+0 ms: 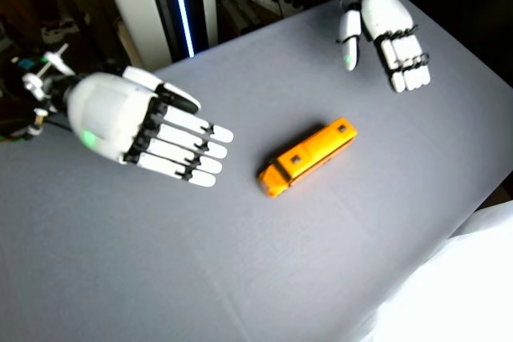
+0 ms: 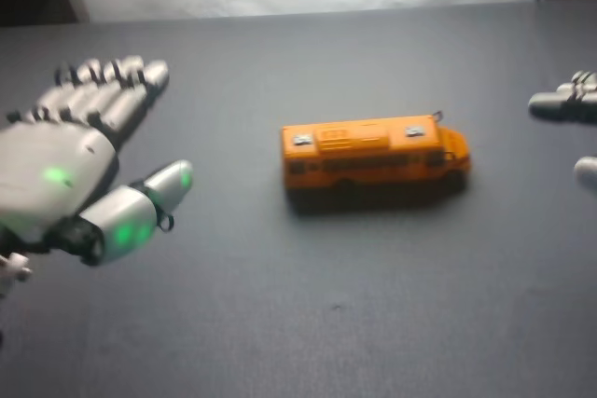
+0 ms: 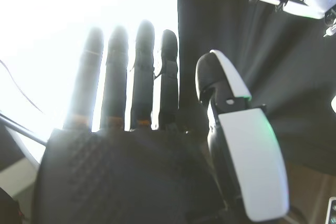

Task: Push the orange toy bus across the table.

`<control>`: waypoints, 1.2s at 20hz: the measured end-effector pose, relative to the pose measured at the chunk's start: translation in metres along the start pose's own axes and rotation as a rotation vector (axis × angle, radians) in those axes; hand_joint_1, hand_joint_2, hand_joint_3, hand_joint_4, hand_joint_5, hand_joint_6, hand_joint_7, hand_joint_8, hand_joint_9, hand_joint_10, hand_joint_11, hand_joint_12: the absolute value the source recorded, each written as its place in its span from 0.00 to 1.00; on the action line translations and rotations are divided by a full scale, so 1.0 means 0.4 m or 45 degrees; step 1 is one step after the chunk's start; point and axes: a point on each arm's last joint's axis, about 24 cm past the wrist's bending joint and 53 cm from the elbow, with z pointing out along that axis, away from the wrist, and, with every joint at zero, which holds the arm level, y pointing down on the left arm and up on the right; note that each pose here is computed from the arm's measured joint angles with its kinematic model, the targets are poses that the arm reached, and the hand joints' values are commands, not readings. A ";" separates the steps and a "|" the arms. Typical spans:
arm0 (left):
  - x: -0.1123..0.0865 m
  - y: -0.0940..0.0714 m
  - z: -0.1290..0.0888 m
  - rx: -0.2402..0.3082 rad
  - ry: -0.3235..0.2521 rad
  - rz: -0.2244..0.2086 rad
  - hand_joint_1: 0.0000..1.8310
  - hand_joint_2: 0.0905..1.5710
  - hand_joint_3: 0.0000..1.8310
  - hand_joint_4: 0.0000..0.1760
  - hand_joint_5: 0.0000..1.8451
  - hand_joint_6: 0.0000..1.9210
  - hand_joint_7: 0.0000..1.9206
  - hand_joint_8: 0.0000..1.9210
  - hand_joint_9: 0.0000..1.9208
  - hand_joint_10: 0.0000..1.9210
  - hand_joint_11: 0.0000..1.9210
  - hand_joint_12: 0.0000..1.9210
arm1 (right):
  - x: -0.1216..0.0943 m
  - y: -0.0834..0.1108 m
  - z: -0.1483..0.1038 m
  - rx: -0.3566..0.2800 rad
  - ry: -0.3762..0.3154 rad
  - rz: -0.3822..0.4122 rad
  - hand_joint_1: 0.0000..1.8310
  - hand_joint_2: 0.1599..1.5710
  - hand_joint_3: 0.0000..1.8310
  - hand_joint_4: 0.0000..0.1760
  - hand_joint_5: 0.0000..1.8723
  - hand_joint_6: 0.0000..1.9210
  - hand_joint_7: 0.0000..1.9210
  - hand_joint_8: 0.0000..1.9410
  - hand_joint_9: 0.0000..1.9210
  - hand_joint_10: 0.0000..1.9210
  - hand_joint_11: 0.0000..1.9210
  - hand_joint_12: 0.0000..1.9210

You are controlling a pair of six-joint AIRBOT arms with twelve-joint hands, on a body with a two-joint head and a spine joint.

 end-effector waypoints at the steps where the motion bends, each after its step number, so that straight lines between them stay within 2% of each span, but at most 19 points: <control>1: -0.014 -0.010 -0.003 0.021 -0.023 -0.018 0.00 0.84 0.00 0.00 0.01 0.00 0.00 0.00 0.00 0.00 0.00 0.00 | -0.015 0.008 0.000 -0.016 -0.031 0.003 0.39 0.87 0.00 0.00 0.32 0.00 0.31 0.00 0.27 0.00 0.22 0.03; 2: -0.035 -0.024 -0.005 0.057 -0.065 -0.052 0.00 0.83 0.00 0.00 0.01 0.00 0.00 0.00 0.00 0.00 0.00 0.00 | -0.037 0.021 -0.001 -0.043 -0.077 0.005 0.41 0.88 0.00 0.00 0.32 0.00 0.30 0.00 0.26 0.00 0.21 0.03; 3: -0.051 -0.037 -0.008 0.088 -0.096 -0.082 0.00 0.89 0.01 0.00 0.01 0.00 0.00 0.00 0.00 0.00 0.01 0.00 | -0.055 0.039 -0.003 -0.080 -0.112 0.003 0.45 0.89 0.00 0.00 0.35 0.01 0.31 0.00 0.25 0.00 0.23 0.04; 4: -0.062 -0.051 -0.011 0.120 -0.115 -0.094 0.00 0.89 0.01 0.00 0.01 0.00 0.00 0.00 0.00 0.00 0.01 0.00 | -0.064 0.051 -0.005 -0.107 -0.130 0.001 0.45 0.89 0.00 0.00 0.35 0.01 0.31 0.00 0.25 0.00 0.23 0.04; 6: -0.086 -0.088 -0.021 0.189 -0.158 -0.096 0.00 0.91 0.01 0.00 0.00 0.00 0.00 0.00 0.00 0.00 0.00 0.00 | -0.072 0.080 -0.010 -0.160 -0.156 0.007 0.47 0.90 0.00 0.00 0.34 0.00 0.31 0.00 0.26 0.00 0.25 0.05; 9: -0.106 -0.138 -0.041 0.280 -0.195 -0.099 0.00 0.92 0.02 0.00 0.00 0.00 0.00 0.00 0.00 0.00 0.00 0.00 | -0.079 0.117 -0.005 -0.220 -0.176 -0.003 0.50 0.89 0.00 0.00 0.30 0.00 0.30 0.00 0.31 0.01 0.28 0.05; 12: -0.107 -0.131 -0.047 0.269 -0.201 -0.098 0.00 0.94 0.02 0.00 0.00 0.00 0.00 0.00 0.00 0.00 0.00 0.00 | -0.069 0.140 0.001 -0.265 -0.156 -0.008 0.54 0.90 0.00 0.00 0.27 0.00 0.30 0.00 0.33 0.01 0.28 0.05; 13: -0.109 -0.128 -0.046 0.262 -0.204 -0.099 0.00 0.94 0.02 0.00 0.01 0.00 0.00 0.00 0.00 0.00 0.00 0.00 | -0.067 0.140 0.002 -0.265 -0.152 -0.008 0.50 0.91 0.00 0.00 0.24 0.00 0.27 0.00 0.31 0.00 0.27 0.04; 16: -0.100 -0.136 -0.061 0.273 -0.195 -0.112 0.00 0.94 0.01 0.00 0.02 0.01 0.01 0.00 0.00 0.00 0.00 0.00 | -0.068 0.139 0.001 -0.258 -0.160 -0.001 0.49 0.90 0.00 0.00 0.20 0.00 0.26 0.00 0.30 0.00 0.26 0.04; 18: -0.095 -0.134 -0.073 0.270 -0.186 -0.129 0.01 0.93 0.00 0.00 0.01 0.00 0.00 0.00 0.00 0.00 0.00 0.00 | -0.064 0.143 0.000 -0.262 -0.154 0.001 0.53 0.91 0.00 0.00 0.20 0.00 0.28 0.01 0.32 0.01 0.28 0.05; 21: -0.087 -0.117 -0.079 0.233 -0.175 -0.145 0.00 0.94 0.01 0.00 0.00 0.00 0.00 0.00 0.00 0.00 0.00 0.00 | -0.065 0.145 0.000 -0.263 -0.154 0.000 0.56 0.90 0.00 0.00 0.17 0.00 0.24 0.00 0.31 0.00 0.28 0.04; 23: -0.088 -0.117 -0.079 0.234 -0.175 -0.145 0.13 0.95 0.00 0.00 0.03 0.01 0.02 0.00 0.01 0.00 0.00 0.00 | -0.064 0.146 0.000 -0.264 -0.153 -0.003 0.58 0.89 0.00 0.00 0.17 0.00 0.23 0.00 0.32 0.00 0.30 0.04; 24: -0.088 -0.119 -0.078 0.243 -0.173 -0.140 0.18 0.96 0.00 0.00 0.04 0.01 0.03 0.00 0.02 0.00 0.00 0.00 | -0.064 0.146 0.000 -0.264 -0.153 -0.006 0.60 0.89 0.00 0.00 0.18 0.00 0.26 0.00 0.35 0.00 0.34 0.04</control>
